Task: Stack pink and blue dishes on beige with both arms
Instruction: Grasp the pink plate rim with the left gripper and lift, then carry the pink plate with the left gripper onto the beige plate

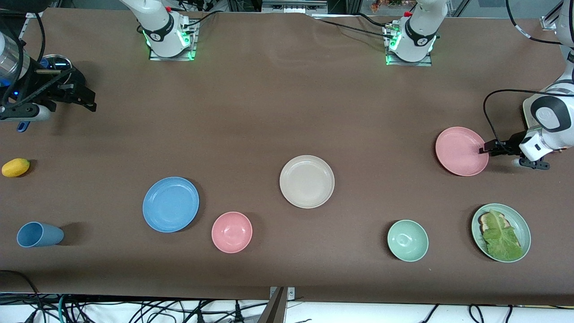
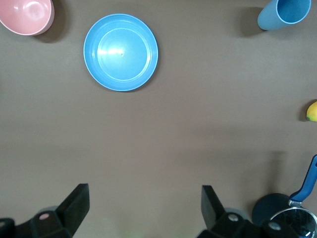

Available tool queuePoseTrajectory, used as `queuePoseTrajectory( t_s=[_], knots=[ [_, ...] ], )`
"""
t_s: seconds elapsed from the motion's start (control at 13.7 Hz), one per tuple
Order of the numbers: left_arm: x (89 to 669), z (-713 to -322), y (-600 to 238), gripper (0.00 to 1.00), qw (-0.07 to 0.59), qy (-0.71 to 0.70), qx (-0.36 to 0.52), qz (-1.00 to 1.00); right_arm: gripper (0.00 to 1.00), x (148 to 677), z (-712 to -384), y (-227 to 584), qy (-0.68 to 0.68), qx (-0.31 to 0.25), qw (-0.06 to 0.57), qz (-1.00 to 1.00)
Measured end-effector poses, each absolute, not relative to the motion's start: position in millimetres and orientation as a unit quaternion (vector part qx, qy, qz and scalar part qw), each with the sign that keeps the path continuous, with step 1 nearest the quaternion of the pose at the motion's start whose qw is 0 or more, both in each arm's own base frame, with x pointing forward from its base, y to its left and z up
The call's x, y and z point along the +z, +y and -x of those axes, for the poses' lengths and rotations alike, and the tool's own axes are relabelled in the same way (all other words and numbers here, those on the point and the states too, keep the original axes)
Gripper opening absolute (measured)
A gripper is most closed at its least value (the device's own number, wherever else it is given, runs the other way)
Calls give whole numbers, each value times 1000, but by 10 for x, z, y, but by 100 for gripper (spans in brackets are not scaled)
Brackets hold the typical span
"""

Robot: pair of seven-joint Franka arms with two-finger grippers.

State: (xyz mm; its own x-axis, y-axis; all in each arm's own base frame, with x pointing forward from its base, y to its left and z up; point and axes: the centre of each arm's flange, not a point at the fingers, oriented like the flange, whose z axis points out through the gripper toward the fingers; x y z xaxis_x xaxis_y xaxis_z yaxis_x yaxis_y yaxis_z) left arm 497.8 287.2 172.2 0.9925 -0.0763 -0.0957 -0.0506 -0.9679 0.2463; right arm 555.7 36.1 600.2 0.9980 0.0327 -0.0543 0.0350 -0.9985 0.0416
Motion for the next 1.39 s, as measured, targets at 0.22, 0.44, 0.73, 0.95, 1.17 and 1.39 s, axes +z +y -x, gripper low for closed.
queuePoseTrajectory(
  t_s=[0.22, 0.44, 0.73, 0.95, 1.17, 1.39],
  knots=[
    [1723, -4971, 2884, 18, 123, -30, -52, -991, 100, 6001, -5558, 359, 17, -27, 22, -999],
    [1800, -4992, 2884, 7, 126, -30, -50, -990, 100, 6000, -5558, 358, 17, -27, 22, -999],
    [1801, -4997, 2880, 5, 127, -30, -50, -990, 100, 6000, -5558, 357, 17, -27, 22, -999],
    [2023, -5163, 2630, 5, 135, -30, -60, -989, 100, 6001, -5558, 355, 17, -27, 22, -999],
    [2620, -5457, 2047, 5, 142, -20, -88, -986, 100, 6000, -5558, 355, 17, -27, 22, -999],
    [3270, -5738, 1369, 5, 126, -11, -112, -986, 100, 6000, -5559, 353, 16, -27, 22, -999]
  ],
)
